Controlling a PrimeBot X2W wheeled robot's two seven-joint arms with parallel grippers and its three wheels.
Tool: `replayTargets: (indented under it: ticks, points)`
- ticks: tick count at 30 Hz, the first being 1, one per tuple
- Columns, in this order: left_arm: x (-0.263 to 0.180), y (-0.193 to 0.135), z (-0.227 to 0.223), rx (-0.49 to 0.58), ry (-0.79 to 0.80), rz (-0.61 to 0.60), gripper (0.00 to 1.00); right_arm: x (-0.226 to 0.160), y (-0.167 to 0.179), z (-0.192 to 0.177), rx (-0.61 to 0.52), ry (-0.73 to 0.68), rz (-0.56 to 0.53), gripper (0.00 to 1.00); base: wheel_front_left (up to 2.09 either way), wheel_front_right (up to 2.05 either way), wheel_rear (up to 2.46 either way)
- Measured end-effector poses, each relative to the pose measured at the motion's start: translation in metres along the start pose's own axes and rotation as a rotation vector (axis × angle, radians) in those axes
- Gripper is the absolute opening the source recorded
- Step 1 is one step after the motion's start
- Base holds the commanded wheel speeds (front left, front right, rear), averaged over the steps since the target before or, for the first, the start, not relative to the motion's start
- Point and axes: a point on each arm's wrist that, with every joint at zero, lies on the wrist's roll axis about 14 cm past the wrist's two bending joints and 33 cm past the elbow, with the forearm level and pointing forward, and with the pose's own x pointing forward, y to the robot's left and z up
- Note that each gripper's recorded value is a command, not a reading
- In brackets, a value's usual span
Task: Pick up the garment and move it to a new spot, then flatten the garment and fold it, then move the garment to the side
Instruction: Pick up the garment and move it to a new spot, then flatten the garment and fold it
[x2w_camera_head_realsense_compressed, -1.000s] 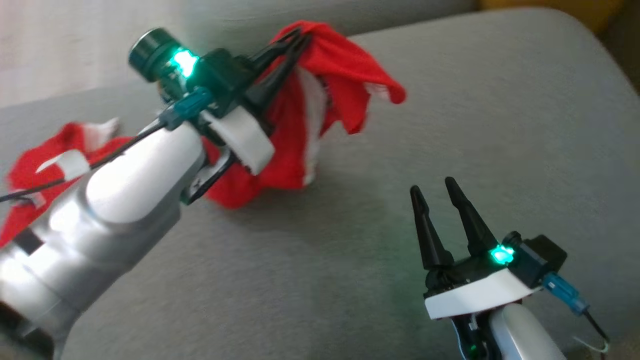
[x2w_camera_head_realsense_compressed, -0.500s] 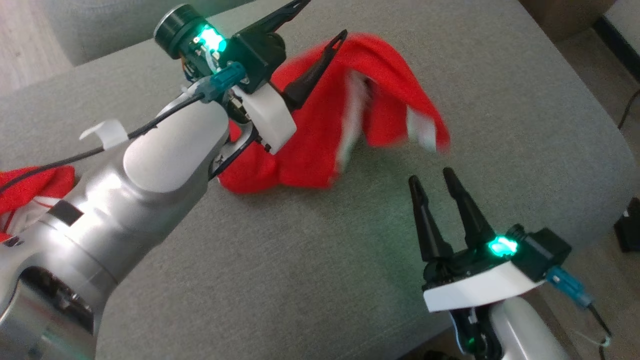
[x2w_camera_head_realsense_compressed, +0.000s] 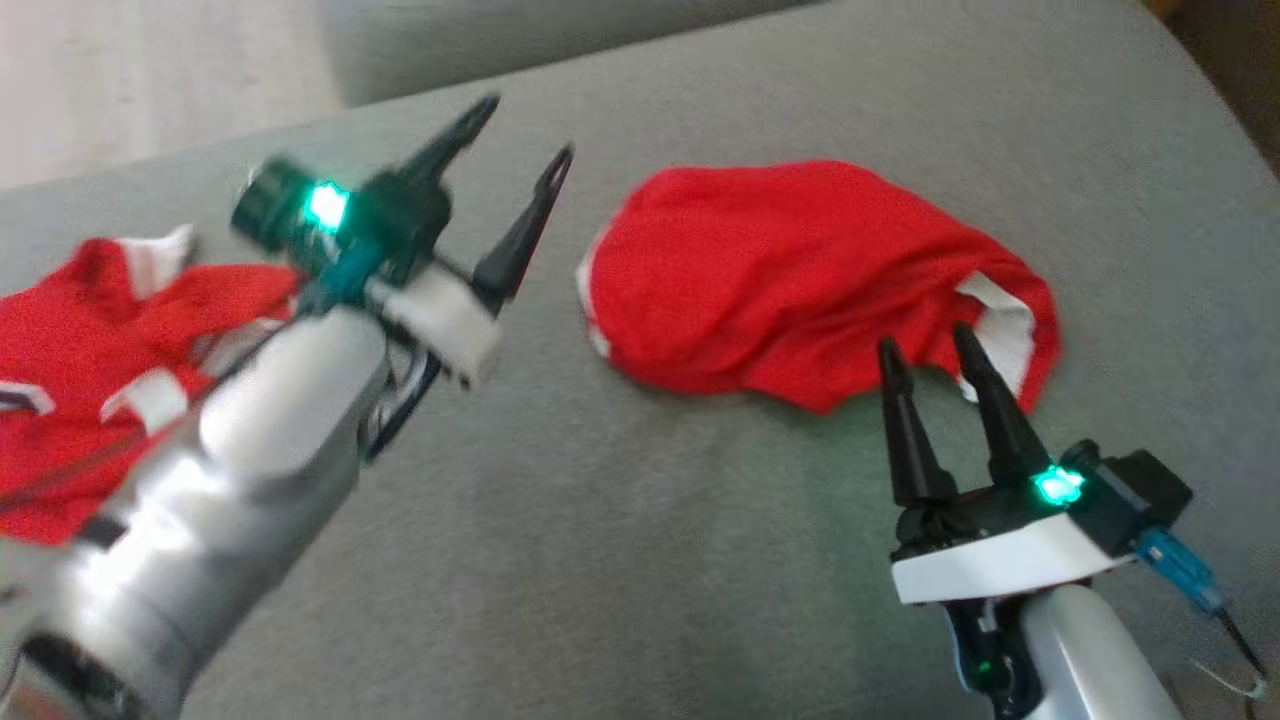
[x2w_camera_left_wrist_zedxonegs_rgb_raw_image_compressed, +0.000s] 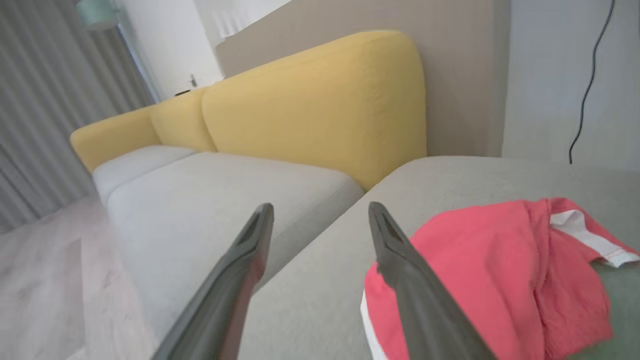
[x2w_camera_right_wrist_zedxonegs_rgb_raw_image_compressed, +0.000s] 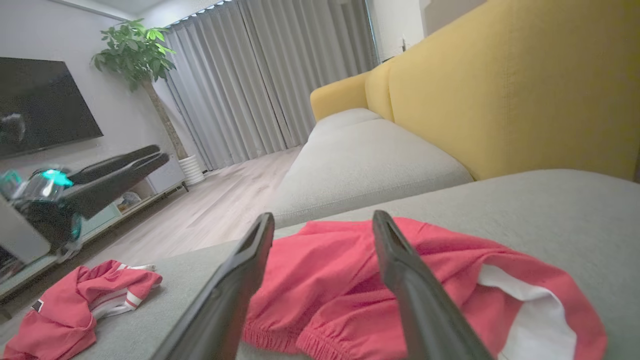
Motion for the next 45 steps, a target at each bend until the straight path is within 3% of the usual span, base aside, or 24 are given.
replayTargets:
  ticks: [10, 11, 21, 31, 36, 40, 45]
  points:
    - [-0.121, 0.018, -0.021, -0.172, -0.004, 0.363, 1.0, -0.003, 0.028, -0.01, -0.007, 0.024, 0.092, 1.0, 0.0, 0.0, 0.0]
    - [-0.147, 0.018, -0.024, -0.215, -0.012, 0.447, 1.0, -0.003, 0.037, -0.01, -0.011, 0.023, 0.118, 1.0, 0.0, 0.0, 0.0]
    - [-0.225, -0.015, -0.037, -0.373, -0.059, 0.709, 1.0, -0.005, 0.058, -0.004, -0.019, 0.005, 0.185, 1.0, 0.0, 0.0, 0.0]
    - [-0.228, -0.015, -0.04, -0.367, -0.078, 0.722, 1.0, -0.008, 0.056, -0.026, -0.039, 0.073, 0.186, 1.0, 0.0, 0.0, 0.0]
    - [-0.224, -0.013, -0.053, -0.381, -0.05, 0.716, 1.0, -0.011, 0.037, -0.073, -0.179, 0.229, 0.171, 1.0, 0.0, 0.0, 0.0]
    - [-0.224, -0.009, -0.067, -0.417, -0.022, 0.73, 1.0, 0.006, 0.022, -0.093, -0.265, 0.297, 0.156, 1.0, 0.0, 0.0, 0.0]
    - [-0.222, 0.014, -0.068, -0.389, -0.027, 0.752, 1.0, 0.027, 0.005, -0.115, -0.326, 0.375, 0.134, 1.0, 0.0, 0.0, 0.0]
